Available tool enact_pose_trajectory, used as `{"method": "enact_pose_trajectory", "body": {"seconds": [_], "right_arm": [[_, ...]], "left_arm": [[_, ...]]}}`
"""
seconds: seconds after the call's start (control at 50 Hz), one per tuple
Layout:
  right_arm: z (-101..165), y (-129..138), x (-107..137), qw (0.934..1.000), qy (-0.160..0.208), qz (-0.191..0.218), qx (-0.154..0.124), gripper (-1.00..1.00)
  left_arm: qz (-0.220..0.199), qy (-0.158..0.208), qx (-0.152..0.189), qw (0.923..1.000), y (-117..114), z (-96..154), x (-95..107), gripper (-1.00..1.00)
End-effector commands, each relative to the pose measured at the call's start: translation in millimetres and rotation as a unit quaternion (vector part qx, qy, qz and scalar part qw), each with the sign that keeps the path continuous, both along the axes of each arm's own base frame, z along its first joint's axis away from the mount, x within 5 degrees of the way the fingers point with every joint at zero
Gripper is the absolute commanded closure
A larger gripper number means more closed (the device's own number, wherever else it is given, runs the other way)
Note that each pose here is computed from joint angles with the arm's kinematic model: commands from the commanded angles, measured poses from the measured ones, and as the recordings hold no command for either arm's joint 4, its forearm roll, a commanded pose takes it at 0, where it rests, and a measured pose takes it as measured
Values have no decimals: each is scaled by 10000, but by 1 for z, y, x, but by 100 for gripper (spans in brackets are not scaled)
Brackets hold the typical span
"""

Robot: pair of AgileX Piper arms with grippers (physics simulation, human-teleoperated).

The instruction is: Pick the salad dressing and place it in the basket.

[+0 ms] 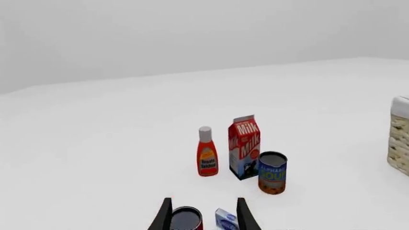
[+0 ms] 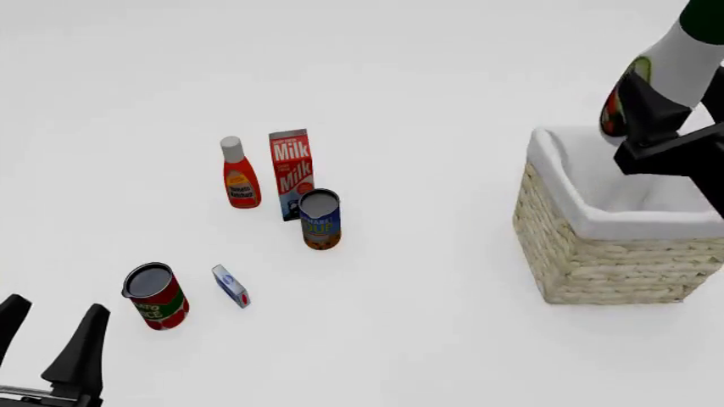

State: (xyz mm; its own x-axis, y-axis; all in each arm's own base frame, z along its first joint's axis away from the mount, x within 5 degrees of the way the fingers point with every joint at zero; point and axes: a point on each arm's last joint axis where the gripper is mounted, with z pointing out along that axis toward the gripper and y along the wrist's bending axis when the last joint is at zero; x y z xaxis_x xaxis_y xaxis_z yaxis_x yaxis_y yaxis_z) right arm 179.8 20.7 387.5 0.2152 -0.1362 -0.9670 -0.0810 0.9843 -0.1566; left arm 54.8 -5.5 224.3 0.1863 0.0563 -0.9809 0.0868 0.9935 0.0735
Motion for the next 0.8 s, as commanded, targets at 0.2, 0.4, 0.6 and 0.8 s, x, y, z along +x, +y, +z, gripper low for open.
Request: {"method": "enact_pose_trajectory", "body": {"seconds": [0.2,0.4,0.6,0.8], "right_arm": [[1,-30,26,9969,111,-773,94,100],[-1,-43,38,9940,234,-1067,34,100],[-3,-55,53,9905,405,-1316,-65,100],[-8,-66,64,9874,527,-1489,-43,100]], "left_arm": [[115,20,22,9999,1,-3,0,-100],[150,43,4,9999,2,-3,0,-100],[115,41,58,9999,1,-3,0,-100],[63,22,83,9999,1,-3,0,-100]]}}
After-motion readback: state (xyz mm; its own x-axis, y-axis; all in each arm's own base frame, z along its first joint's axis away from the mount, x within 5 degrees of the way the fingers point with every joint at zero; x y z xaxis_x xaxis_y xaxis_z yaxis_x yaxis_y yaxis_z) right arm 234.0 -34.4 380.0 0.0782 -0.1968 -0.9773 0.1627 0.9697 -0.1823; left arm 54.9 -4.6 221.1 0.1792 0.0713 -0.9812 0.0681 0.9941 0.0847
